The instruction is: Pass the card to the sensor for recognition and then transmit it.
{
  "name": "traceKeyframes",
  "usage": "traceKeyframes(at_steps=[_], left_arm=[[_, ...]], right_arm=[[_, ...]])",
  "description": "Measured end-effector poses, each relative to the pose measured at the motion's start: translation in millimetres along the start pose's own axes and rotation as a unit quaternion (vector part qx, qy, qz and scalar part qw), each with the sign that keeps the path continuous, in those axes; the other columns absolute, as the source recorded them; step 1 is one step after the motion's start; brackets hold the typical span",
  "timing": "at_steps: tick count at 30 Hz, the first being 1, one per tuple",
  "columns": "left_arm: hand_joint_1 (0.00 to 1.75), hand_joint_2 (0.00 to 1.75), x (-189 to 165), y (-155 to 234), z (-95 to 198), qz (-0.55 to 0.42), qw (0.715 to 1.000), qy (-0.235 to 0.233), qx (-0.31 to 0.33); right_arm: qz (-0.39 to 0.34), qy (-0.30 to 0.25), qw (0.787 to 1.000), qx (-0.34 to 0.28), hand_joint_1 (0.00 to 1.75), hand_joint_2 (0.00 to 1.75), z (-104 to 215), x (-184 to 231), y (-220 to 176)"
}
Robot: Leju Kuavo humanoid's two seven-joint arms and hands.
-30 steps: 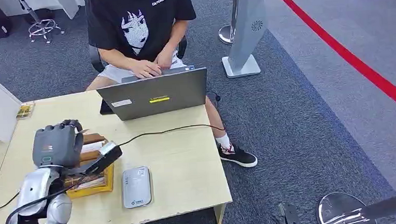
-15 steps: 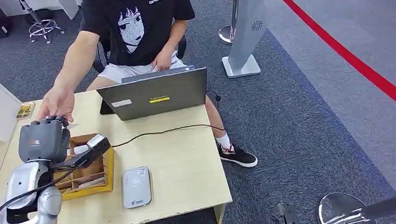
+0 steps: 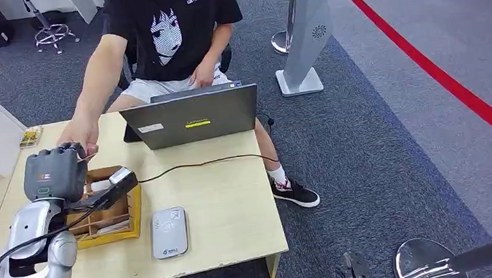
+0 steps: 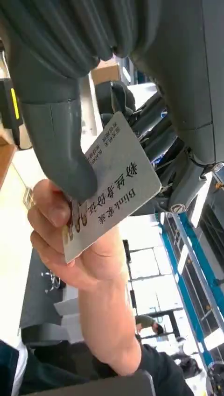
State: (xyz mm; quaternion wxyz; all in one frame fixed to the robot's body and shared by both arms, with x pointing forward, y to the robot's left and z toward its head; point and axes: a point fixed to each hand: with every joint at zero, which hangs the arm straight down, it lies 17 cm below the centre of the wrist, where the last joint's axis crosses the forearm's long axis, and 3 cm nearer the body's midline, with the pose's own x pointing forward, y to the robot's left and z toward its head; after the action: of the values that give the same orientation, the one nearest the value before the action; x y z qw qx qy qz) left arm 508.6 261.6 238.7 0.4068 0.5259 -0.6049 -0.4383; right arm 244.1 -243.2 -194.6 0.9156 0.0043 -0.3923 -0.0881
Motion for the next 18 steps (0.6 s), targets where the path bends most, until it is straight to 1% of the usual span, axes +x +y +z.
traceKeyframes(at_steps=[12,15,18], left_arm=[[0.0,1.75,2,8,4,0.003,1.0,-0.001,0.019],[0.0,1.75,5,12,7,0.012,1.0,-0.01,0.027],[0.0,1.75,19,17,14,0.054,0.998,-0.03,0.027]], right_arm=[[0.001,0.0,1.0,-0.001,0.0,1.75,1,0,2],[0.001,-0.001,1.0,-0.005,0.0,1.75,1,0,1],[-0.001,-0.003,1.0,-0.007,0.0,1.75,1,0,0]])
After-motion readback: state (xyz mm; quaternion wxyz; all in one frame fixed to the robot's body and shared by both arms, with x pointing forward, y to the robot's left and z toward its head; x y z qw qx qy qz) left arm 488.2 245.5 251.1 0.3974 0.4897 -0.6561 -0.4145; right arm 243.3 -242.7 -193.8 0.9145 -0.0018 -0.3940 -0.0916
